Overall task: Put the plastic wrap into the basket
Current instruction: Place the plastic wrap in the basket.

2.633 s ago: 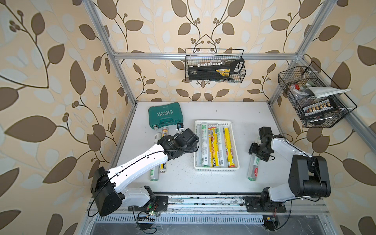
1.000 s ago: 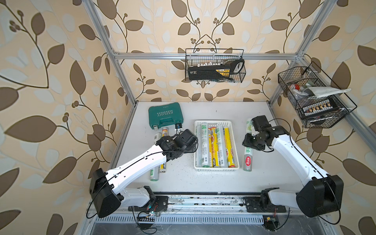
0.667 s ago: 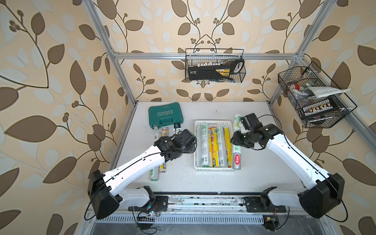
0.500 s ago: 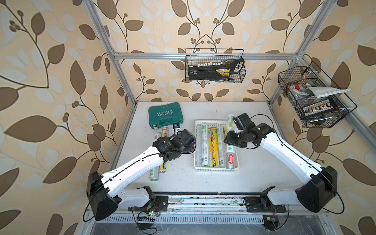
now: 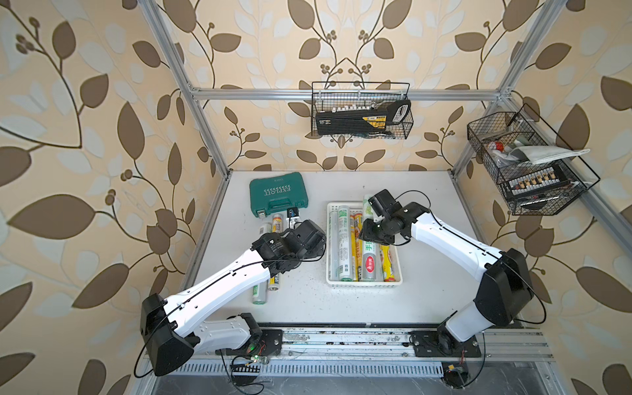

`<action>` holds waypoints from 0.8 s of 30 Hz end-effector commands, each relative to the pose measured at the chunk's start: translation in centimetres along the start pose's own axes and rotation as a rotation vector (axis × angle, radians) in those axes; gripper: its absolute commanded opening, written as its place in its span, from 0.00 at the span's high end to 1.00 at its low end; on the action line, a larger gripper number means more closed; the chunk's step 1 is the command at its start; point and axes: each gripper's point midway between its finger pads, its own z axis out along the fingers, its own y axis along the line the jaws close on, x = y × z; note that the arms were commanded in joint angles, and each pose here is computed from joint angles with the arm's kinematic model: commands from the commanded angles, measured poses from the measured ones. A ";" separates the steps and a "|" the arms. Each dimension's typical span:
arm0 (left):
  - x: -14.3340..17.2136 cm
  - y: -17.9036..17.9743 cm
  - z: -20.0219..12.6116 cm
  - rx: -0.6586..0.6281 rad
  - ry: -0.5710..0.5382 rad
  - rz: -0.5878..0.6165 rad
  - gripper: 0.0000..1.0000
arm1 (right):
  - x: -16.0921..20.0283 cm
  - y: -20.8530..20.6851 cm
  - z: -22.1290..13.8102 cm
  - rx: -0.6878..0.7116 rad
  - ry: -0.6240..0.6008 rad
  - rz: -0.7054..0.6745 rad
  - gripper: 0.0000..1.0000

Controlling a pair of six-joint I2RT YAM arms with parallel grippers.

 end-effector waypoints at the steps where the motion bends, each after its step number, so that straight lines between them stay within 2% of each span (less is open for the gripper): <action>1: -0.5 0.8 -0.6 -0.021 -0.035 -0.006 0.01 | -1.6 2.1 -0.3 -0.043 -0.051 -0.023 0.69; 24: -0.3 1.0 -0.3 -0.036 -0.034 0.002 0.01 | -1.0 1.7 4.7 0.037 0.025 -0.048 0.67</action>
